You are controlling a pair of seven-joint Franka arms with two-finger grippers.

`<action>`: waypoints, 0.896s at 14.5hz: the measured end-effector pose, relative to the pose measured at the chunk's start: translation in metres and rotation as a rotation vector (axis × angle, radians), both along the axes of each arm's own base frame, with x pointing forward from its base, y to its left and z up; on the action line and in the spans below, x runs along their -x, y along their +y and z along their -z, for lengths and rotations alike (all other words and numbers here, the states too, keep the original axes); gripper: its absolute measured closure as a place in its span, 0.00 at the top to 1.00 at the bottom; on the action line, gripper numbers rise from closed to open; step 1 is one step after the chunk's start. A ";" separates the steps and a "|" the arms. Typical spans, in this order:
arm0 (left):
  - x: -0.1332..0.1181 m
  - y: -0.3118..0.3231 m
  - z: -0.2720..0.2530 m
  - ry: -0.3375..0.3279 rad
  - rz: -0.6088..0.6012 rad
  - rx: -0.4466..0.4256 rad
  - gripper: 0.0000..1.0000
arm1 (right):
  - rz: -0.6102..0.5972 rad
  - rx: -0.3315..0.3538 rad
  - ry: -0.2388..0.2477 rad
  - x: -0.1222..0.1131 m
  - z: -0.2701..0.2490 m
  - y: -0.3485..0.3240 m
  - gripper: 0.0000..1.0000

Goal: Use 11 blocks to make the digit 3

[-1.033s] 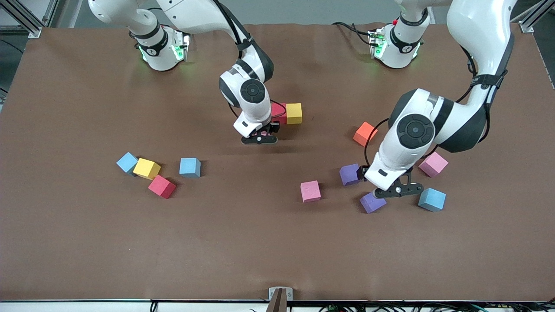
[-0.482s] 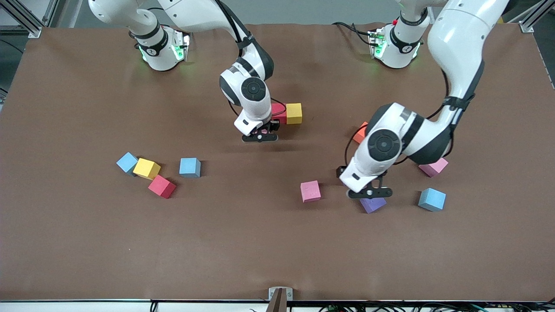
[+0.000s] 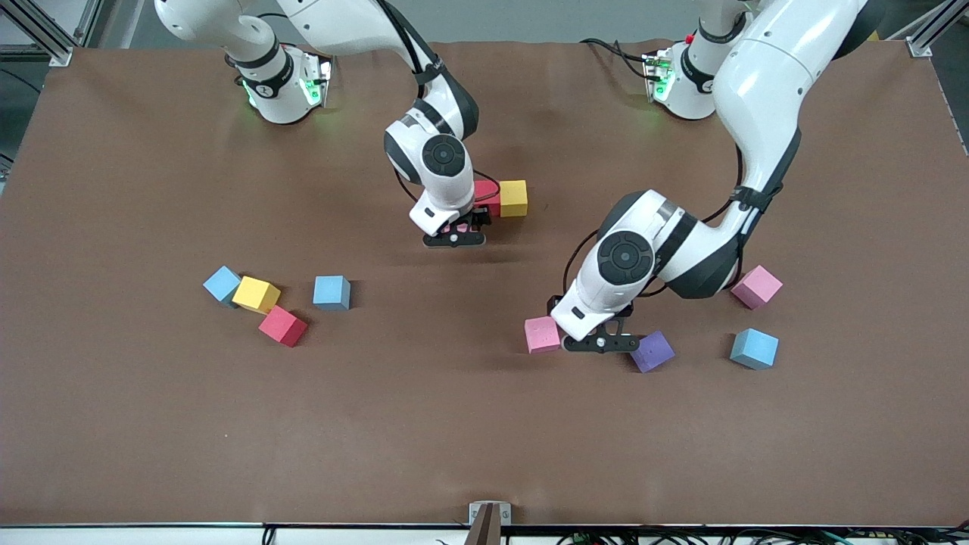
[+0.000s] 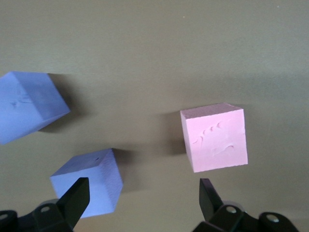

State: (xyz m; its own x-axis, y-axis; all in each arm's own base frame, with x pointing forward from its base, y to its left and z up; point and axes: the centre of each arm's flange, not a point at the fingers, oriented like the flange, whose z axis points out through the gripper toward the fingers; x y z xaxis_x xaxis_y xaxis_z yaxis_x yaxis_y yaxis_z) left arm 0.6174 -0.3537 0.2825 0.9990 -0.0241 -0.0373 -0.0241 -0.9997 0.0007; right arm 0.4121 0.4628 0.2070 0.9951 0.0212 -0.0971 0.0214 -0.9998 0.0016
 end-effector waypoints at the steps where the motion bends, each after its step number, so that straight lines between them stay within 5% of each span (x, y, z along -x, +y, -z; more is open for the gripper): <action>1: 0.000 -0.004 0.003 -0.006 0.003 0.011 1.00 | 0.008 0.002 0.006 -0.007 -0.010 0.000 1.00; 7: -0.003 -0.014 0.018 -0.045 0.007 0.066 1.00 | 0.035 -0.010 0.045 -0.070 -0.088 -0.044 1.00; 13: -0.018 -0.020 0.039 -0.085 -0.042 0.130 1.00 | -0.010 -0.035 0.063 -0.148 -0.101 -0.161 1.00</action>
